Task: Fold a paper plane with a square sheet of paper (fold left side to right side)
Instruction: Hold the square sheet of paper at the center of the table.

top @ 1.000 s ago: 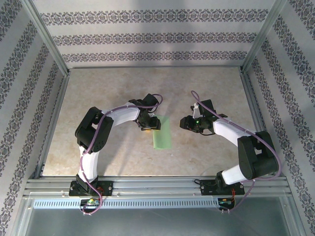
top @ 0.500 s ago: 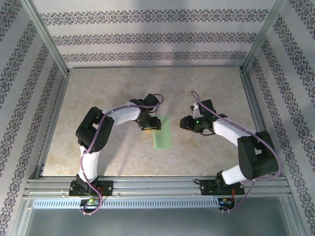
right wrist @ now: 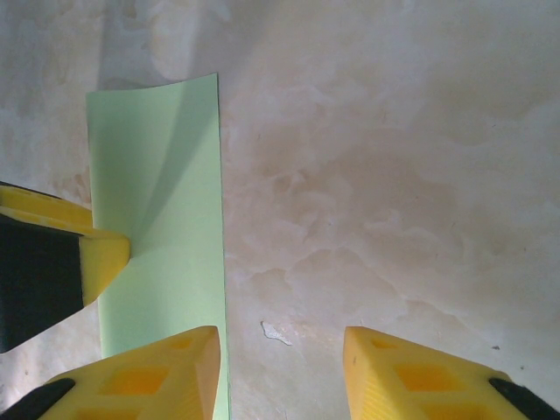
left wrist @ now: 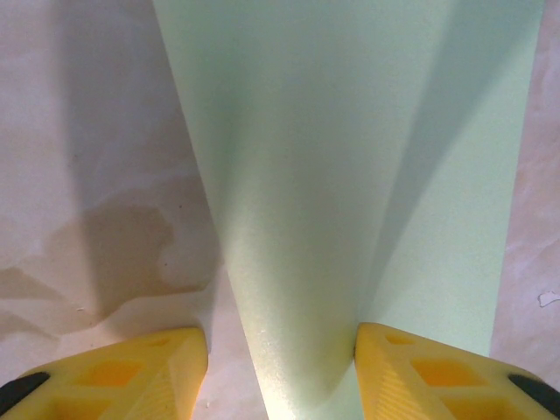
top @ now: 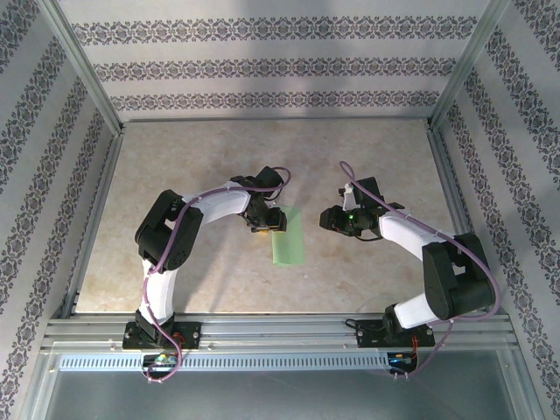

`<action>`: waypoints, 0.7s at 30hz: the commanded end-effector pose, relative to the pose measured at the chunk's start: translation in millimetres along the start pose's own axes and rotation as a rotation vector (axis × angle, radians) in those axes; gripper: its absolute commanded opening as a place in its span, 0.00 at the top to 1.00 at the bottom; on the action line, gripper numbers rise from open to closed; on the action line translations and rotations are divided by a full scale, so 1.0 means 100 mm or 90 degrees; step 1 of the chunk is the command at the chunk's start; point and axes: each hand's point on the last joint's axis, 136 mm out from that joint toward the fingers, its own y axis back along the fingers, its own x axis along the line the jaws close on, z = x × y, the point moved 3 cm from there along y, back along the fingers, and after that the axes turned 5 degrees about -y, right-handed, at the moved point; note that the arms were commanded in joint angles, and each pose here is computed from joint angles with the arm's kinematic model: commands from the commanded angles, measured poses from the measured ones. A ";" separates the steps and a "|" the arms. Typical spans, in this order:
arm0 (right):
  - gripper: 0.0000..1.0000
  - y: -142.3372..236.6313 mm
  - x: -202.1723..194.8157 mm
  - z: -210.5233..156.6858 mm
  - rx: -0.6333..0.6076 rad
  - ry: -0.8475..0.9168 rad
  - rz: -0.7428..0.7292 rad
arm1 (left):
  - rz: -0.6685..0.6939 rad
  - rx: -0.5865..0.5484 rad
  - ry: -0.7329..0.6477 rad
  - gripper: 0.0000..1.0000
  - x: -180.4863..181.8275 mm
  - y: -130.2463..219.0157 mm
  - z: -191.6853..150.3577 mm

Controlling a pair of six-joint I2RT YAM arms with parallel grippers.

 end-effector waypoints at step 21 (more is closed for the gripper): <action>0.70 -0.32 0.29 -0.25 0.080 0.021 0.055 | 0.019 0.060 -0.003 0.48 0.05 -0.51 -0.28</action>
